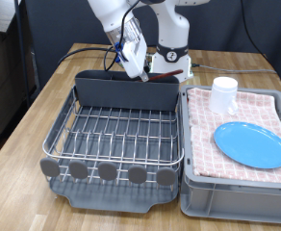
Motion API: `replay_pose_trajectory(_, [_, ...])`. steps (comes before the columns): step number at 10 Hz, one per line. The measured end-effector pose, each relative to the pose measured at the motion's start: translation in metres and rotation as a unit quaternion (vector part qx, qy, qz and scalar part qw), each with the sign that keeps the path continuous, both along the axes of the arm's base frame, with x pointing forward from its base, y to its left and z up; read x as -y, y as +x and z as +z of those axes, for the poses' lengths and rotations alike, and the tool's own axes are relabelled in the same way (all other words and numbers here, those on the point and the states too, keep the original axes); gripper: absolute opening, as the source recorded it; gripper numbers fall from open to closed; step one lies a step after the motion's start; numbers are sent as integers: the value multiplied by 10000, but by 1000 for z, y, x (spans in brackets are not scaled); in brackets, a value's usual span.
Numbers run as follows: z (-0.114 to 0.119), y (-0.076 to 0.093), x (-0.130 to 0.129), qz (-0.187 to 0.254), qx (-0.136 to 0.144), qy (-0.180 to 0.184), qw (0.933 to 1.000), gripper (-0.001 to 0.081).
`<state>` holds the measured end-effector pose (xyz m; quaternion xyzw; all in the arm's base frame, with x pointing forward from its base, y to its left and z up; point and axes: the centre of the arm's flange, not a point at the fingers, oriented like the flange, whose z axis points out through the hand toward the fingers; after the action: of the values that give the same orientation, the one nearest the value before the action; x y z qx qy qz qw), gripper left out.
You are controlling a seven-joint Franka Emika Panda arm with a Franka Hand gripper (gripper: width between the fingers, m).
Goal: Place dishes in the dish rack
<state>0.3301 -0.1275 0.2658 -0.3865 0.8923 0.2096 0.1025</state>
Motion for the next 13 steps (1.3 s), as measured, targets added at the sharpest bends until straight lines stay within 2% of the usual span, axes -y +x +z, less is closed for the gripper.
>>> replay_pose_trajectory(2, [3,7,-6,37,-86,-386,9992,705])
replay_pose_trajectory(3, [5,10,-10,33,-170,-634,9978,705])
replay_pose_trajectory(4, [8,14,-16,3,-244,-859,9960,778])
replay_pose_trajectory(8, [24,28,-44,-207,-390,-1482,9880,802])
replay_pose_trajectory(13, [73,32,-62,-233,-371,-1743,9837,803])
